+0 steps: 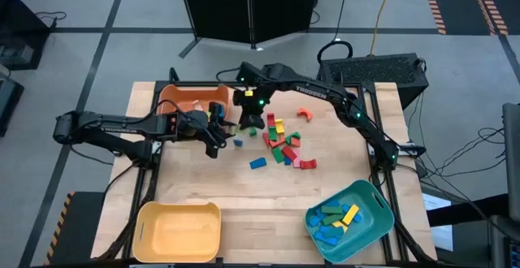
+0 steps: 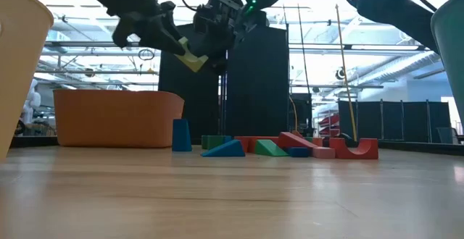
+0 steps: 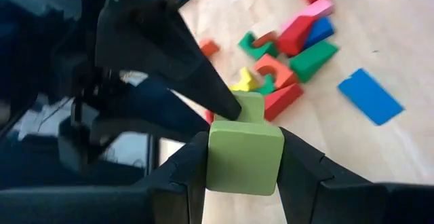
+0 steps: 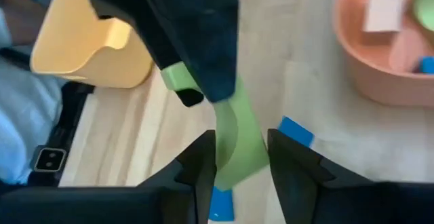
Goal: Sort blocks by size
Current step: Put the light green arch block into the orange bin
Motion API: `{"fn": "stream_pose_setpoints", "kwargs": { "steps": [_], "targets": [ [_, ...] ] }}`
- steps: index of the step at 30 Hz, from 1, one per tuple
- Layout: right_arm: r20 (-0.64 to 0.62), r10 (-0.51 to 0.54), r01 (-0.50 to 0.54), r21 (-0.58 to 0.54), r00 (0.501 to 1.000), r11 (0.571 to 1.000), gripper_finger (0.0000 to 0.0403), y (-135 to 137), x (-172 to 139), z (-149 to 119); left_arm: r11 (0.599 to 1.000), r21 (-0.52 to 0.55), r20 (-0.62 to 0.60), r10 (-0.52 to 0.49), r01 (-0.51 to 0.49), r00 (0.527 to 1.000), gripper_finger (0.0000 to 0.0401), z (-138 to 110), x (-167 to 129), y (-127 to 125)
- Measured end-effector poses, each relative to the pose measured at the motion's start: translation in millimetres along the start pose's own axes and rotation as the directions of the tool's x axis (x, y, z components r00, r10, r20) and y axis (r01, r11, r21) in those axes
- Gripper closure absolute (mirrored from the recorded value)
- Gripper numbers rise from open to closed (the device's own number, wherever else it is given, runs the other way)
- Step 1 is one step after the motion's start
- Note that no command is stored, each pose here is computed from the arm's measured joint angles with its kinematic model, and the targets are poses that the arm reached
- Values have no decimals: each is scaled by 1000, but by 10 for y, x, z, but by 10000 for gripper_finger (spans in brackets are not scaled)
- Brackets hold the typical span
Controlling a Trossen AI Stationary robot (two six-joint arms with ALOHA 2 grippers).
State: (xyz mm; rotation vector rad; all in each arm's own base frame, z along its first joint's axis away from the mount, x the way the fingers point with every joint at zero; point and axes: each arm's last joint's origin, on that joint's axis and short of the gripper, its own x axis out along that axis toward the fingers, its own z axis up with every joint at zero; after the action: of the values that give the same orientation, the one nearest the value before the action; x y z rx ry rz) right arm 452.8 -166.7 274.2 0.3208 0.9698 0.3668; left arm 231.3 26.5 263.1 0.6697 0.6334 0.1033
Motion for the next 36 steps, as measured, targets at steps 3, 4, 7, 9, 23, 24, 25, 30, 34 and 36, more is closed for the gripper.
{"fn": "stream_pose_setpoints", "kwargs": {
  "steps": [3, 4, 7, 9, 23, 24, 25, 30, 34, 36],
  "targets": [
    [-11, -51, 52, 65, 999, 997, 278, -103, -73, -39, 999, -34, -35, 24, -25, 999, 272, -43, 8, 39],
    [-63, -89, 95, 98, 994, 991, 278, -133, -90, -99, 998, -44, -65, 32, -35, 997, 272, -77, -2, 50],
    [-100, -219, 230, 112, 971, 967, 278, -282, -143, -147, 994, -92, -83, 54, -61, 995, 272, -114, -1, 115],
    [-150, -324, 345, 140, 934, 928, 278, -272, -204, -165, 991, -121, -129, 43, -59, 991, 272, -189, 11, 128],
    [-213, -529, 559, 120, 822, 820, 277, -424, 97, -265, 922, -292, -390, 128, -254, 912, 273, -488, -7, 269],
    [-215, -536, 566, 112, 816, 817, 277, -437, 146, -283, 915, -301, -409, 131, -269, 903, 273, -510, -14, 276],
    [-230, -540, 571, 100, 810, 815, 277, -444, 190, -312, 908, -311, -420, 132, -279, 898, 273, -528, -16, 284],
    [-256, -551, 556, -58, 794, 829, 277, -454, 459, -429, 878, -358, -466, 125, -316, 876, 273, -626, -27, 340],
    [-266, -546, 511, -191, 795, 838, 277, -463, 575, -498, 853, -415, -468, 100, -318, 878, 273, -706, -31, 405],
    [-258, -549, 498, -240, 795, 833, 277, -475, 588, -503, 832, -442, -476, 98, -334, 874, 273, -753, -37, 445]
  ]
}}
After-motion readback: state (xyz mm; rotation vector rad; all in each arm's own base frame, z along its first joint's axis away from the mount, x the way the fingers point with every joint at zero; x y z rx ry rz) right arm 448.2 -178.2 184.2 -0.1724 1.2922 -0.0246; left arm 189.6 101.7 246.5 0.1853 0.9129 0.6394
